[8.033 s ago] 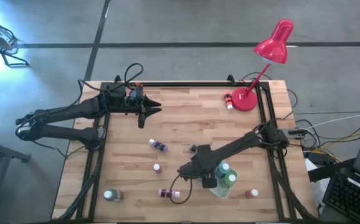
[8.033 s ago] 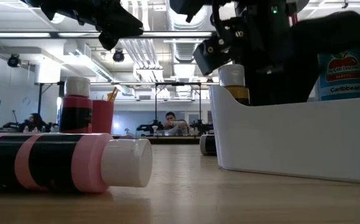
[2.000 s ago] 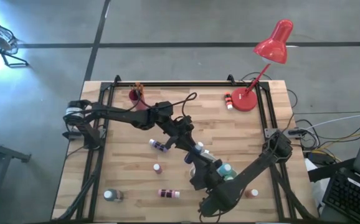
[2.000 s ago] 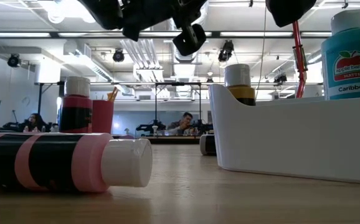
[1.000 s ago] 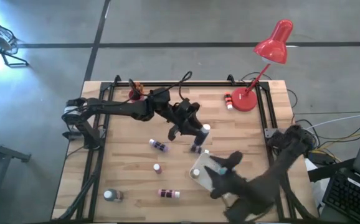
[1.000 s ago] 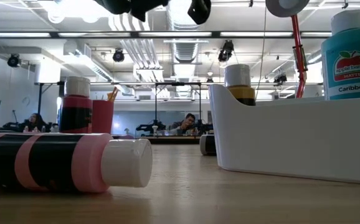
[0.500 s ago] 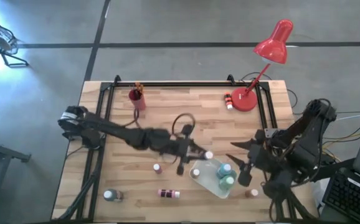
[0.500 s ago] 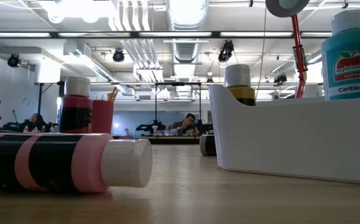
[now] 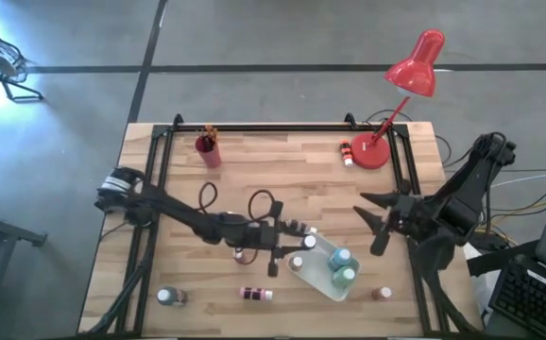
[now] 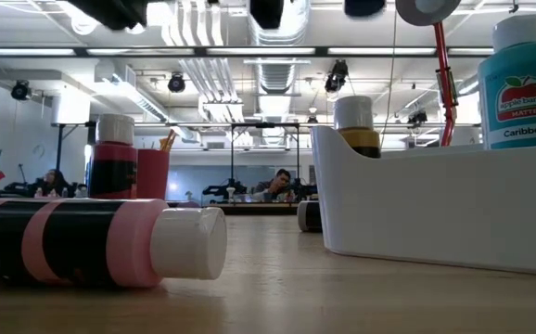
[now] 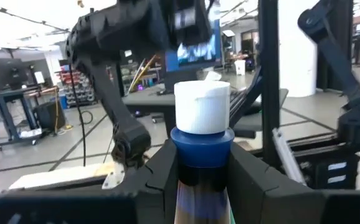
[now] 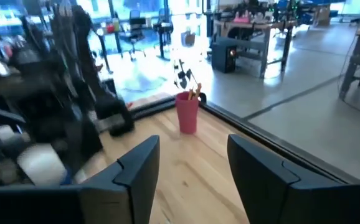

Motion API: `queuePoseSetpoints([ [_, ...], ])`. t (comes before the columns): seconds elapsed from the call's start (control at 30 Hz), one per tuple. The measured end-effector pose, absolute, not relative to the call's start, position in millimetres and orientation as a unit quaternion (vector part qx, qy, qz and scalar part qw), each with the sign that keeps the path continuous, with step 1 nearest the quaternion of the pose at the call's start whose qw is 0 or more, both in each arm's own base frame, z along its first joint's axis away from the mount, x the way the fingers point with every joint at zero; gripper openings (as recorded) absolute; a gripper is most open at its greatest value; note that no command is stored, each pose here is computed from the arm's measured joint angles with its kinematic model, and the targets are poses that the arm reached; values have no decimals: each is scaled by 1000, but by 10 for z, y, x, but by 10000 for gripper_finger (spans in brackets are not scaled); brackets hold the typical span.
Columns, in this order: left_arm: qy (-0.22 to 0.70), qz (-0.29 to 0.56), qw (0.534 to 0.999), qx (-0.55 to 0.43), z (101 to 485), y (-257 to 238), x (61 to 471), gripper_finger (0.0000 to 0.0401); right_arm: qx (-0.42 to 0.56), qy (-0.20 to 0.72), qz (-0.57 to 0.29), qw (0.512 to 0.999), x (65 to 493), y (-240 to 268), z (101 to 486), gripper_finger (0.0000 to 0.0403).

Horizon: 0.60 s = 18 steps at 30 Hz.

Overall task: Pick & Place Paint Supplies
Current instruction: Put the blue paint bottle into the white bin

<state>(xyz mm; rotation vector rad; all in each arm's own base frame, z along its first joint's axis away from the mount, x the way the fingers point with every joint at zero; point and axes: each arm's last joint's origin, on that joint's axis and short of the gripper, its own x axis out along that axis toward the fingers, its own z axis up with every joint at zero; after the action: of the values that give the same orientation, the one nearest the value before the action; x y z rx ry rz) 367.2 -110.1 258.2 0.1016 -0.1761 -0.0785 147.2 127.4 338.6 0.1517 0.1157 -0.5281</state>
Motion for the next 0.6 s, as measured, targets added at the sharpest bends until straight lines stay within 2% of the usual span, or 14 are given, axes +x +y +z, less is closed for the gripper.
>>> queuePoseSetpoints([
  [0.33, -97, -42, 994, 37, 2126, -1160, 3930, 103, 83, 44, -259, 961, 1366, 1153, 3307, 168],
  [0.6, -73, -150, 985, 42, 1912, -1067, 4088, 103, 76, 46, -258, 962, 1384, 1174, 3302, 155],
])
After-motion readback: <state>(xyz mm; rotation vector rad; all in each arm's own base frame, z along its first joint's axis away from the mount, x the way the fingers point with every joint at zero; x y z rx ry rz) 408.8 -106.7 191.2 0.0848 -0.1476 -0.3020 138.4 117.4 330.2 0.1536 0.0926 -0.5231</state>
